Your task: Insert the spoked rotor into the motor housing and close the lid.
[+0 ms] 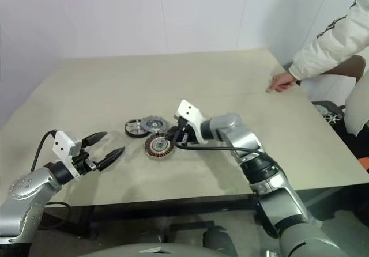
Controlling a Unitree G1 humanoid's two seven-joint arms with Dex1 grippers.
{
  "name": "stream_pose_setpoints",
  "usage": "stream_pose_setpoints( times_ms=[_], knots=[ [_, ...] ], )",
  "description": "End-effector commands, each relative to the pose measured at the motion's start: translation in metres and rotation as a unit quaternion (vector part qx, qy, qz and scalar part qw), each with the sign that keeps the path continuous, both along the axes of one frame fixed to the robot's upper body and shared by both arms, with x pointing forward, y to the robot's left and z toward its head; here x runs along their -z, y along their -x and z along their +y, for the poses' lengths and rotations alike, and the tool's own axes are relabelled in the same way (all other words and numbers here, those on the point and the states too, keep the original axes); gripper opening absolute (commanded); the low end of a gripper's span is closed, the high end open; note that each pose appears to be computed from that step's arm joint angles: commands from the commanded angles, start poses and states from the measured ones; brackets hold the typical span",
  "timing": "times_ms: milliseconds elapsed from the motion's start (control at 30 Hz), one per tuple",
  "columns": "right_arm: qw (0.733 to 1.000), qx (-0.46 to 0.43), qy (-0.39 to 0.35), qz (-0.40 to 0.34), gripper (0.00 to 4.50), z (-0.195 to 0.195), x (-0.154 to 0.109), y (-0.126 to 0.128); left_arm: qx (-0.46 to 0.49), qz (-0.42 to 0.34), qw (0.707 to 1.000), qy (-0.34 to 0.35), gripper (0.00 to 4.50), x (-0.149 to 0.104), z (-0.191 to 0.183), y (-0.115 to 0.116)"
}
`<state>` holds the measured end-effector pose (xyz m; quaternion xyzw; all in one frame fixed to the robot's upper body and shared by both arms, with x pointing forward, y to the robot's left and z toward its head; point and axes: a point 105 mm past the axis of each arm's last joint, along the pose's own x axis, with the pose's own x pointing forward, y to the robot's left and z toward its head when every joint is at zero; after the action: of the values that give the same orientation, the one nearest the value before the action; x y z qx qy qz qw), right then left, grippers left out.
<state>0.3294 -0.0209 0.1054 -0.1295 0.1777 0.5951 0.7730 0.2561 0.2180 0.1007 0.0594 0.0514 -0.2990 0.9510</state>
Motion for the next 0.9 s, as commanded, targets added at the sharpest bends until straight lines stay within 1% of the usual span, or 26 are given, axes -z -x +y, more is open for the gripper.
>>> stream_pose_setpoints(
  times_ms=[33,567,900],
  knots=[
    [1.0,-0.003,-0.004,-0.014,0.67,0.01,-0.005,-0.005,-0.005,-0.031,0.999,-0.005,4.5,-0.014,0.004,-0.002],
    [1.0,0.003,0.001,0.008,0.67,0.024,0.014,-0.008,-0.001,-0.032,0.999,-0.004,4.5,-0.013,0.003,-0.002],
    [1.0,0.005,0.001,0.013,0.67,0.03,0.018,-0.01,-0.004,-0.032,0.999,-0.005,4.5,-0.008,0.007,-0.001]
  ],
)
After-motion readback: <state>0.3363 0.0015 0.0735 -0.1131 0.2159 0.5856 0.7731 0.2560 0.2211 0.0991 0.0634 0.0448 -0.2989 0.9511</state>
